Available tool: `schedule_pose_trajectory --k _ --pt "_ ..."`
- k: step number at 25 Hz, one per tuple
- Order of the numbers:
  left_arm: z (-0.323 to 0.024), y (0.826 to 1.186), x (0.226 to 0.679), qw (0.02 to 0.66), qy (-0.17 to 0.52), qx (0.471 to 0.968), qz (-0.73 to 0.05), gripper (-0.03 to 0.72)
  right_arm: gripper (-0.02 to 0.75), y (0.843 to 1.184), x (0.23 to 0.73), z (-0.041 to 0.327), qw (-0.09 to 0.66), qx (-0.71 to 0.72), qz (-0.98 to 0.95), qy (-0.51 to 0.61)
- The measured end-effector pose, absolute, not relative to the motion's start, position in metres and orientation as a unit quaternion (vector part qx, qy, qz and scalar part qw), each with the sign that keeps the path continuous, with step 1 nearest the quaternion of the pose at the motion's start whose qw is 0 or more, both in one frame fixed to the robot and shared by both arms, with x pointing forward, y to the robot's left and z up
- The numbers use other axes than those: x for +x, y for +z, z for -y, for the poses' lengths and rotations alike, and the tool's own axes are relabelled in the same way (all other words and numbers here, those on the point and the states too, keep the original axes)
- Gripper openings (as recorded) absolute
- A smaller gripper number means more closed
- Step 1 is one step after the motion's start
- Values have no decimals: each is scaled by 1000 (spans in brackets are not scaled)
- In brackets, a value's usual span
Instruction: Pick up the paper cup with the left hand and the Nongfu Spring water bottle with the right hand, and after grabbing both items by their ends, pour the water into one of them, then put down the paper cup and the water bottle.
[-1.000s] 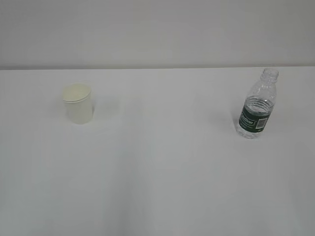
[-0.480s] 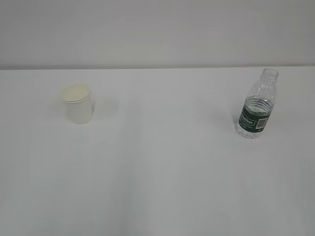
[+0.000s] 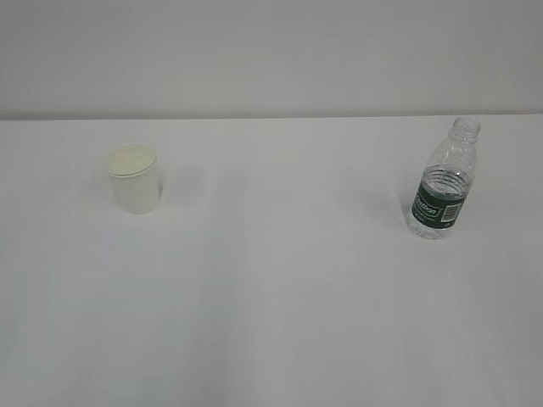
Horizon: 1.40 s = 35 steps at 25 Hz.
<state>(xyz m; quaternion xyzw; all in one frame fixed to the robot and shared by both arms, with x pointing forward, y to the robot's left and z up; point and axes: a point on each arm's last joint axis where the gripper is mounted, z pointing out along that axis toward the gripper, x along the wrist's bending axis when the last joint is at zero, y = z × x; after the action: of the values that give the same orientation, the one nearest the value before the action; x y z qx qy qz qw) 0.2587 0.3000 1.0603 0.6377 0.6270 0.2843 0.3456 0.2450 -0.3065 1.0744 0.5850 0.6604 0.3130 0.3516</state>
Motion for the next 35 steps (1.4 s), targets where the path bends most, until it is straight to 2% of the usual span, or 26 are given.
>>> schedule_pose_trajectory --k 5,25,35 --pt "-299 1061 268 338 277 642 -631 574 519 1080 258 305 342 589 -668 302" --pt "-291 1084 312 393 297 618 -613 573 519 1093 297 299 372 564 -654 341" --pt "-288 1086 337 409 308 608 -607 573 519 1076 310 295 386 547 -640 376"
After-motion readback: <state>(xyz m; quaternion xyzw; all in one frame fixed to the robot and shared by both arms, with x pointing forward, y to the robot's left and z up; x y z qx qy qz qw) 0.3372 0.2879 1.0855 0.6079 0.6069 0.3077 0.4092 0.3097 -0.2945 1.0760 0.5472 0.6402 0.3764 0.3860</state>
